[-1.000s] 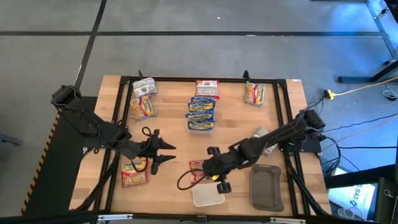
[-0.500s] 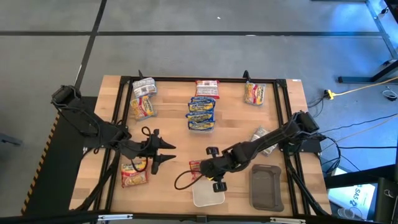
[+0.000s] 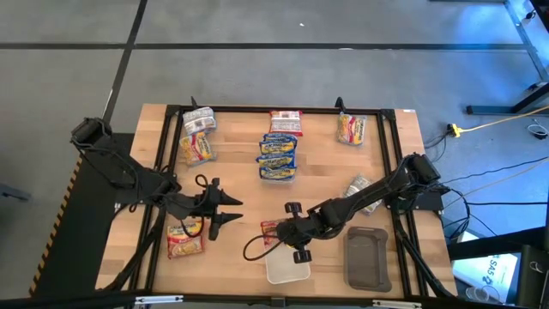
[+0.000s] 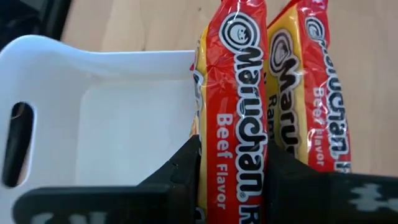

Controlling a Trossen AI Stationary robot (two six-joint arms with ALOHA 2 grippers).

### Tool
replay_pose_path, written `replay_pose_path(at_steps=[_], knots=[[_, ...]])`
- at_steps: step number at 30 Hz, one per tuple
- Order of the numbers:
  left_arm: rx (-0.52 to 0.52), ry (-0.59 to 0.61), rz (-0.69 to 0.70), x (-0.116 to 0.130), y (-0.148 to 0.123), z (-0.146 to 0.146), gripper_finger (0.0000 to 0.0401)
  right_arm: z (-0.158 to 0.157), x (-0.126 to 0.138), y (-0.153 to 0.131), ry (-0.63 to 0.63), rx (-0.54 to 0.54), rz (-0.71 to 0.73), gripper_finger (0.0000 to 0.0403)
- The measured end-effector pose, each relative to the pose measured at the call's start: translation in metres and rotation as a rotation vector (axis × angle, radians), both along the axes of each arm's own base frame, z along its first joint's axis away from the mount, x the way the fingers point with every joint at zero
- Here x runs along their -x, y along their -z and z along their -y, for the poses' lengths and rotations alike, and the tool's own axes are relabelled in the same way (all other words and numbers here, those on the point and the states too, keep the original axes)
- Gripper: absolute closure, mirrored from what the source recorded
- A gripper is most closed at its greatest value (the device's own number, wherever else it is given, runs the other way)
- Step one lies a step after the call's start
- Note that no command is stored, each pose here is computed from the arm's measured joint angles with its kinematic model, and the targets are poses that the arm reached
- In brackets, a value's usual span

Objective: Sort Maruchan noodles
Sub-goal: Put the red noodle pack into the white bin

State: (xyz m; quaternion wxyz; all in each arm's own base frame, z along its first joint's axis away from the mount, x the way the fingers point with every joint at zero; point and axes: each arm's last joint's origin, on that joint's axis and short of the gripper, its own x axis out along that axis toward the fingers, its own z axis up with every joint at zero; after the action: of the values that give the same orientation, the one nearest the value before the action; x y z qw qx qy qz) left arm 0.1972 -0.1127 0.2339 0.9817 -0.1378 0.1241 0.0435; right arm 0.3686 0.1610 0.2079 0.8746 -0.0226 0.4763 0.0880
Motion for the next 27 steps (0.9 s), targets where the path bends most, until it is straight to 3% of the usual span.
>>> replay_pose_path(at_steps=[4,12,16,27], knots=[[0.001,0.000,0.000,0.000,0.000,0.000,0.0221,0.001,0.001,0.006,0.005,0.004,0.015,0.0304],[0.003,0.000,0.001,0.000,0.000,0.000,0.0221,0.002,0.000,0.005,0.021,0.060,0.045,0.0194],[0.005,-0.001,0.002,0.000,0.000,0.000,0.0221,0.002,-0.003,0.000,0.036,0.092,0.069,0.0161],[0.013,0.000,0.008,0.000,-0.001,0.000,0.0221,0.003,-0.008,-0.021,0.032,0.198,0.116,0.0163]])
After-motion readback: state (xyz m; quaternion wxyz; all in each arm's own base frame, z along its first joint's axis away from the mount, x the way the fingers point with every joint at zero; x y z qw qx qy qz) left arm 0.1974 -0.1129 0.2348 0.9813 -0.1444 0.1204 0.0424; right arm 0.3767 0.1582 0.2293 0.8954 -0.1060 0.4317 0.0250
